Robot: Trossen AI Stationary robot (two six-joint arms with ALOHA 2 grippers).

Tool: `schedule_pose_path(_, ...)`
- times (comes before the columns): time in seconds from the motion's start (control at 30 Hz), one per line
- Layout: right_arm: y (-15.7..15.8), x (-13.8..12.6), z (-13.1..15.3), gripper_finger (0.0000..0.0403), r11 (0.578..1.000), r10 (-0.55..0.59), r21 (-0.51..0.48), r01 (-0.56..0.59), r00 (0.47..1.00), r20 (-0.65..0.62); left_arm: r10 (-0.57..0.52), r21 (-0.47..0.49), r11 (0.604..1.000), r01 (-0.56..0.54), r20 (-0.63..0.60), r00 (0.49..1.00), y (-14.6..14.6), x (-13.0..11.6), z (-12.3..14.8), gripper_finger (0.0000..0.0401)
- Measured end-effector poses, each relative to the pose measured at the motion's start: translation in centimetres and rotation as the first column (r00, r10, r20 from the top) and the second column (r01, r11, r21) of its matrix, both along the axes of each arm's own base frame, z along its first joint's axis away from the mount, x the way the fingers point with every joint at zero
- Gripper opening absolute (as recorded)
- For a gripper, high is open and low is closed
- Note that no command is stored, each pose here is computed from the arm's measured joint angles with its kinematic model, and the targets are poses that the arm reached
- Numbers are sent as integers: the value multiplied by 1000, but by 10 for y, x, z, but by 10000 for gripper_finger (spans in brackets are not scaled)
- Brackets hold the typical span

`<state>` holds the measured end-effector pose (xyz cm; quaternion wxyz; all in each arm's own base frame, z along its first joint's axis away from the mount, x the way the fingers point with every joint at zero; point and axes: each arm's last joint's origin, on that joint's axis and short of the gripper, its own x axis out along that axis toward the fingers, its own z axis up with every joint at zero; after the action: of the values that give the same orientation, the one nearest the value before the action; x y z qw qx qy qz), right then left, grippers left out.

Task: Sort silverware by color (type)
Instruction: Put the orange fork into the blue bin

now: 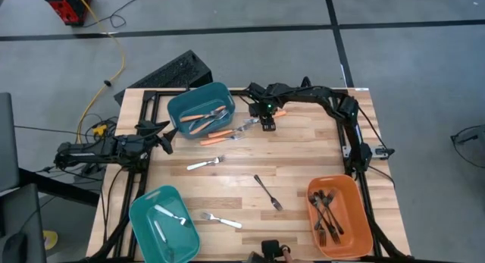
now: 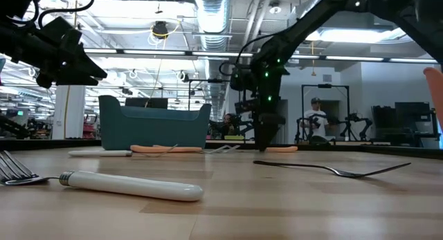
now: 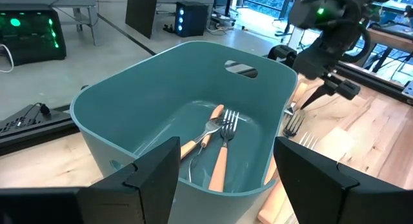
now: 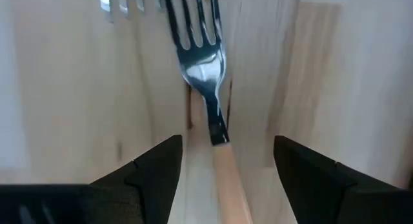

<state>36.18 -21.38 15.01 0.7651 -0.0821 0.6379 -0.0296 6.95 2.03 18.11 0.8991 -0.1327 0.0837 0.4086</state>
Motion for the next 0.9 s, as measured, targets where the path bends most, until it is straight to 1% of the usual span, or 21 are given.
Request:
schedule_pose_path(0.2,-1,1,-5,269,1000,-8,1,8,1000,-13,1,0,1000,-1,-2,1000,0,0,0,235)
schedule_pose_path(0.3,-1,1,-5,256,1000,-7,7,7,1000,-11,1,0,1000,-1,-2,1000,0,0,0,235)
schedule_pose_path(0.4,-4,-4,-5,224,999,-16,34,16,1000,-19,1,-1,1000,-1,-1,1000,0,0,0,235)
schedule_pose_path(0.53,-9,-10,-7,170,995,-25,96,26,1000,-19,1,-1,1000,-1,-1,1000,0,0,0,235)
schedule_pose_path(0.77,-11,-11,-8,82,995,-34,89,36,999,-25,2,-1,1000,-2,0,1000,0,0,0,235)
schedule_pose_path(0.83,-11,-11,-8,66,995,-34,90,36,999,-26,2,-1,1000,-2,0,1000,0,0,0,235)
schedule_pose_path(0.9,-11,-11,-8,58,995,-35,89,37,999,-26,1,-2,1000,-1,0,1000,0,0,0,235)
